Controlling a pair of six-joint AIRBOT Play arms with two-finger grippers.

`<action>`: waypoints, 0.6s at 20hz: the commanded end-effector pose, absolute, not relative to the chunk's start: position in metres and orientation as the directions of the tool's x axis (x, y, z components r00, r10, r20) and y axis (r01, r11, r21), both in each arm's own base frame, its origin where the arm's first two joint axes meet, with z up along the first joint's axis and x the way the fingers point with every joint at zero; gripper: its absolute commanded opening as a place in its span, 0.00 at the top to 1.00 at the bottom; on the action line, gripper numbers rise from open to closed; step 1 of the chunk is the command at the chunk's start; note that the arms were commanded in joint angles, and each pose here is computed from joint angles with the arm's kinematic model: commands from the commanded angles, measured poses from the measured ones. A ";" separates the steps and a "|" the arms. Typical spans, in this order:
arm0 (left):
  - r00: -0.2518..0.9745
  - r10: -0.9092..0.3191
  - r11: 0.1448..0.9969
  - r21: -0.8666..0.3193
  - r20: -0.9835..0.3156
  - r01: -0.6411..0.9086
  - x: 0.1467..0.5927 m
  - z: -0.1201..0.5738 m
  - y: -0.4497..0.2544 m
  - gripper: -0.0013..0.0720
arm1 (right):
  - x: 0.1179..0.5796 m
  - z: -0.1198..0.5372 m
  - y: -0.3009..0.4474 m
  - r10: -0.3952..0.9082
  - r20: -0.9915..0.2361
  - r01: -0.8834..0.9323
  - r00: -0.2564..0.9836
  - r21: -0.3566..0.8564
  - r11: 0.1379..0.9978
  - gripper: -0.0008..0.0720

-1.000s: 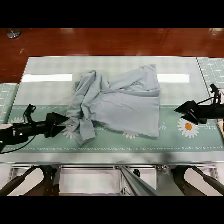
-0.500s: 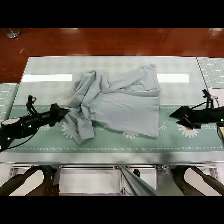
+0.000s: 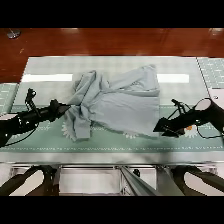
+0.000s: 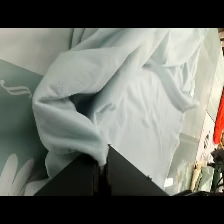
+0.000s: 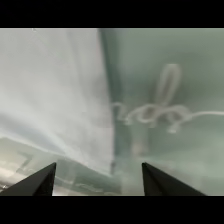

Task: Fold the shirts.

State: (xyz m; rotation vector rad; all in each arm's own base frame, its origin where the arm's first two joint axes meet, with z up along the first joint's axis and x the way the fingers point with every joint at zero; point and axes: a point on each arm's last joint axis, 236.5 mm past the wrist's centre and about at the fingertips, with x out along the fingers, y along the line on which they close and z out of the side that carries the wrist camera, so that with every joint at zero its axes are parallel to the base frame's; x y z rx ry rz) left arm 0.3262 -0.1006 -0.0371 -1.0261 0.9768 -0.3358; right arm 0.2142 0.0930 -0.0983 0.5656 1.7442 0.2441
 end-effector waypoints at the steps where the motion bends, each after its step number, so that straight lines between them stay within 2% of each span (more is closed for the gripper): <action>1: 0.538 -0.661 0.519 -0.837 -0.523 -0.176 0.323 -0.036 -0.103 0.95 | 0.244 -0.101 0.124 0.530 -0.845 0.238 -0.075 0.501 0.832 0.14; 2: 0.537 -0.662 0.519 -0.837 -0.523 -0.176 0.323 -0.036 -0.104 0.95 | 0.256 -0.098 0.132 0.547 -0.836 0.244 -0.042 0.523 0.817 0.15; 3: 0.534 -0.667 0.516 -0.839 -0.520 -0.173 0.322 -0.036 -0.105 0.95 | 0.265 -0.095 0.142 0.570 -0.821 0.245 -0.025 0.548 0.800 0.27; 5: 0.527 -0.678 0.509 -0.845 -0.512 -0.166 0.321 -0.033 -0.107 0.95 | 0.275 -0.089 0.158 0.590 -0.807 0.178 -0.018 0.578 0.796 0.96; 7: 0.522 -0.709 0.493 -0.863 -0.474 -0.113 0.326 -0.013 -0.111 0.95 | 0.292 -0.071 0.162 0.591 -0.807 0.109 0.009 0.588 0.801 0.94; 9: 0.554 -0.728 0.492 -0.870 -0.403 0.014 0.346 0.037 -0.106 0.95 | 0.326 -0.027 0.154 0.593 -0.802 0.029 0.076 0.596 0.802 0.95; 12: 0.675 -0.690 0.553 -0.792 -0.262 0.258 0.386 0.170 -0.085 0.96 | 0.399 0.102 0.130 0.579 -0.746 -0.126 0.330 0.573 0.810 0.95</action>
